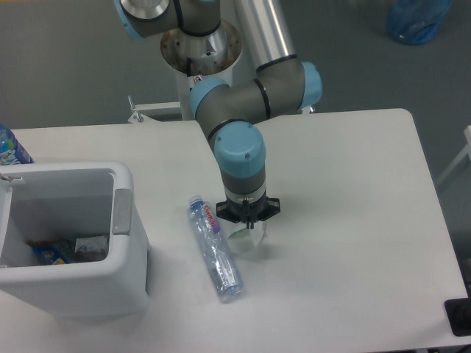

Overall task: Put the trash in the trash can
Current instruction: 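Lift the plastic bag up off the table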

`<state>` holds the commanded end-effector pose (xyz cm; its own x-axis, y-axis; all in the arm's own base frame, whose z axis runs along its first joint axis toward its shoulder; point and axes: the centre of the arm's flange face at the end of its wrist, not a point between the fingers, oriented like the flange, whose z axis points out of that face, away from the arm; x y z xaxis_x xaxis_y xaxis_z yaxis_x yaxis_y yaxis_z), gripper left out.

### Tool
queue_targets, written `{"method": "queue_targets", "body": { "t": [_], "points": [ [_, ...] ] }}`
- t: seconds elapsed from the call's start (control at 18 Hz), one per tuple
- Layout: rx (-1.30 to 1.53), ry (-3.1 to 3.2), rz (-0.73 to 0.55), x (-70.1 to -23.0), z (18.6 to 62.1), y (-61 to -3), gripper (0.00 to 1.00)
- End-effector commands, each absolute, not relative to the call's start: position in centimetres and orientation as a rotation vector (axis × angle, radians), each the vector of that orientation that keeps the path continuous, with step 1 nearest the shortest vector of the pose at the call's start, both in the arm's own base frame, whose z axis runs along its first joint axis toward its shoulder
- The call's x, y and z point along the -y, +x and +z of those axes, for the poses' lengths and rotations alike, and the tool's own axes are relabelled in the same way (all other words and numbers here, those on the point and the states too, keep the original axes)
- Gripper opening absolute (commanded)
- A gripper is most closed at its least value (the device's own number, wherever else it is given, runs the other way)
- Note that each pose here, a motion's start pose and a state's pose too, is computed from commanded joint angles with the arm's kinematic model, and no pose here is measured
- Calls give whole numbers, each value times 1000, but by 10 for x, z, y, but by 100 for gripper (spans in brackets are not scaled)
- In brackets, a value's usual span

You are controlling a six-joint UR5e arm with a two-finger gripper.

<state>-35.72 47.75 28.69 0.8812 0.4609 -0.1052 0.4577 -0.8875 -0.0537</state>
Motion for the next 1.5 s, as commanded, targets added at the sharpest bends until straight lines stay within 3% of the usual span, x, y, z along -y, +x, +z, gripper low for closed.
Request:
{"method": "queue_targets", "body": {
  "t": [0.28,0.61,1.0,1.5],
  "points": [
    [746,-2987,213,-472,308,-359,10],
    [800,-2828,247,-459,378,-381,10],
    [931,-2356,-27,-431,504,-431,10],
    [1012,-2135,-190,-426,572,-401,10]
  ]
}}
